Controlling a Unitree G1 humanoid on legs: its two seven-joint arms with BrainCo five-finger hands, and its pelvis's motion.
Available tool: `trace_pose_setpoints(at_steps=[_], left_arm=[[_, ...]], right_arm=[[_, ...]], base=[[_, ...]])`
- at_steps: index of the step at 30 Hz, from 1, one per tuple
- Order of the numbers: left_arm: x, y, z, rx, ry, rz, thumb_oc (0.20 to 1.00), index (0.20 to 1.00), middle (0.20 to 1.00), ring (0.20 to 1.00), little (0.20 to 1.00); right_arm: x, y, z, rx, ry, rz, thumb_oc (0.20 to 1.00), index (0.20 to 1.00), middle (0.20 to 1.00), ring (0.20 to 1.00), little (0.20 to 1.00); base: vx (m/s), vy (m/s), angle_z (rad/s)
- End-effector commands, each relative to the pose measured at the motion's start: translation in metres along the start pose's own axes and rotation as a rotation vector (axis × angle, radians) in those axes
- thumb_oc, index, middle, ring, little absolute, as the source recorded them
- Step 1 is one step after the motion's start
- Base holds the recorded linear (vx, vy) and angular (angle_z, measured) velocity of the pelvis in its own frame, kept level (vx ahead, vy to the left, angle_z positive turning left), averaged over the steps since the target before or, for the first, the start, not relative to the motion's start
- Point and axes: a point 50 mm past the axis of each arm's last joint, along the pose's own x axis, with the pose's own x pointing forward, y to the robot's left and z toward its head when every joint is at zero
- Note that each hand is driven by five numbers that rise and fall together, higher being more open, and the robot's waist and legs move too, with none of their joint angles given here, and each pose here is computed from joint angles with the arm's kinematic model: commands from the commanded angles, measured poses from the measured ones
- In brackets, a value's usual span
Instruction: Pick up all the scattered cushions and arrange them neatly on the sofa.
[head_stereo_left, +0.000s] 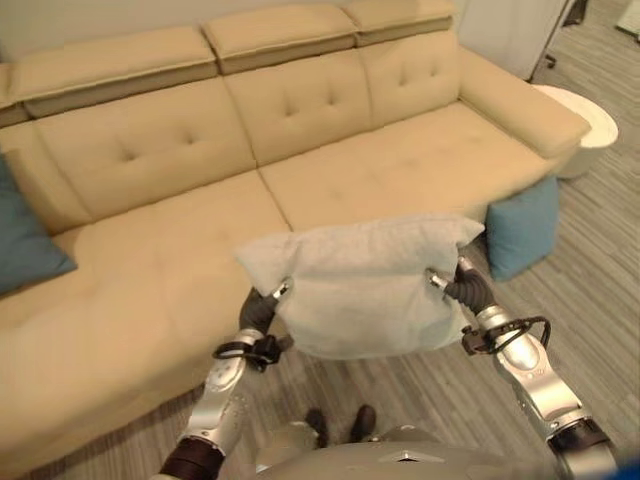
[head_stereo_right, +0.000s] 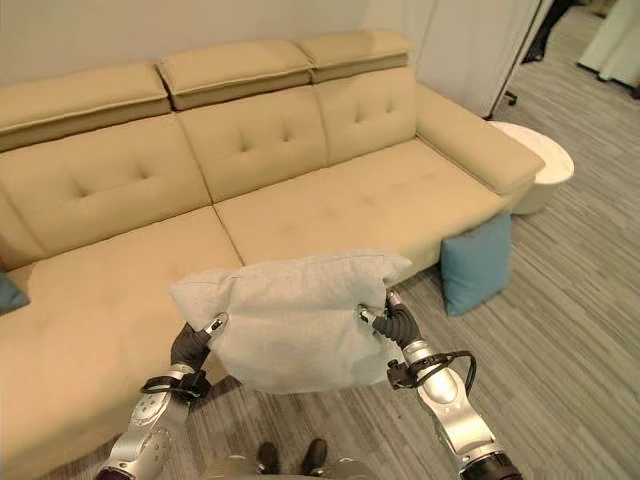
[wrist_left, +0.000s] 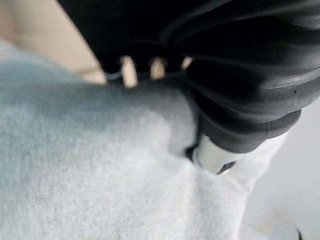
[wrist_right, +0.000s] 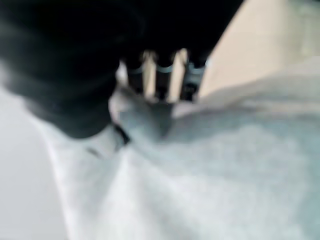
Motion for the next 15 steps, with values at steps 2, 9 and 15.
trace_pose_setpoints(at_steps=[2,9,15], left_arm=[[0.0171,-0.0637,0.0502,-0.002,-0.259,-0.329,0.200,0.200,0.200,0.200,0.200],[0.0201,-0.0670,0.0511,-0.003,-0.262,-0.343,0.200,0.200,0.200,0.200,0.200],[0.0177,-0.0682,0.0458,-0.019,-0.250,-0.344,0.200,0.200,0.200,0.200,0.200]], right_arm=[[0.0290,0.0185,0.0632,-0.007,-0.333,0.087,0.200,0.200,0.200,0.200,0.200],[0.0315,0.0168,0.0650,-0.033,-0.336,0.090,0.200,0.200,0.200,0.200,0.200],[0.0270,0.0151,0.0617,-0.039,-0.320,0.106,0.200,0.200,0.200,0.200,0.200]], base=[[0.12,0.063,0.51],[0.16,-0.057,0.48],[0.12,-0.153,0.50]])
